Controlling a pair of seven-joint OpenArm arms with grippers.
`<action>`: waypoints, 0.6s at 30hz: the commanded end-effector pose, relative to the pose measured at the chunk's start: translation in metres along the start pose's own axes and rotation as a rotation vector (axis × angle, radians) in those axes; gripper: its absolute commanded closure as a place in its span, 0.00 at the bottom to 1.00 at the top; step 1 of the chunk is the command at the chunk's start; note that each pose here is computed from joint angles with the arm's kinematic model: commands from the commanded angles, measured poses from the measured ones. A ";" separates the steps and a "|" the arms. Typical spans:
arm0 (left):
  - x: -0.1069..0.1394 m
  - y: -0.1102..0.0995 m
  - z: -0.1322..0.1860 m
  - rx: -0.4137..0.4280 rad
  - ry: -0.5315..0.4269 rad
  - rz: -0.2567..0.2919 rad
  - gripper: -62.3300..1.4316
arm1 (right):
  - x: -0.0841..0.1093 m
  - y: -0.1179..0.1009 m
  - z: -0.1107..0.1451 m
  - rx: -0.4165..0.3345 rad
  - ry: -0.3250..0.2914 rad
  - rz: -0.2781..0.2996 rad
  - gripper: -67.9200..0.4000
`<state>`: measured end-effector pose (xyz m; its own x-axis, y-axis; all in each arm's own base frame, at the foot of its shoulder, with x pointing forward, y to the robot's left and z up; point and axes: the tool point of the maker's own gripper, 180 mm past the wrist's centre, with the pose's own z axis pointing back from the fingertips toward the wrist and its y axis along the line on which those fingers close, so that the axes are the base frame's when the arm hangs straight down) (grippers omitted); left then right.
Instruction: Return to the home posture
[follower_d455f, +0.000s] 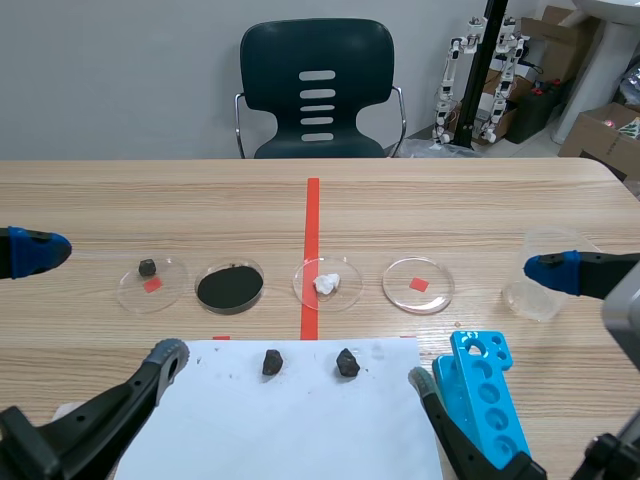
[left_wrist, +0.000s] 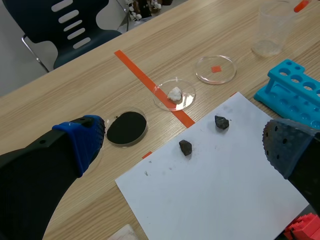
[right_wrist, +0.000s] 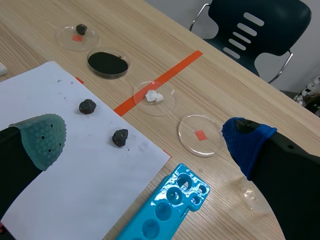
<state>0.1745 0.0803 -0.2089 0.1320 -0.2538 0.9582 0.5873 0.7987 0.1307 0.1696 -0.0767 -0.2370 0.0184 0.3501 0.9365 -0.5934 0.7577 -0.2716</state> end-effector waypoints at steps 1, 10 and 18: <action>0.012 0.001 0.000 0.009 -0.044 0.006 0.00 | 0.007 -0.003 -0.001 -0.004 -0.028 0.006 0.00; 0.012 0.001 0.000 0.009 -0.044 0.006 0.00 | 0.008 -0.003 -0.001 -0.004 -0.028 0.006 0.00; 0.010 0.001 0.000 0.009 -0.036 0.005 0.00 | 0.008 -0.003 -0.001 -0.004 -0.028 0.006 0.00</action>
<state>0.1745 0.0804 -0.2090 0.1327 -0.2543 0.9580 0.5873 0.7987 0.1307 0.1696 -0.0767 -0.2371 0.0187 0.3503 0.9364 -0.5934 0.7577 -0.2716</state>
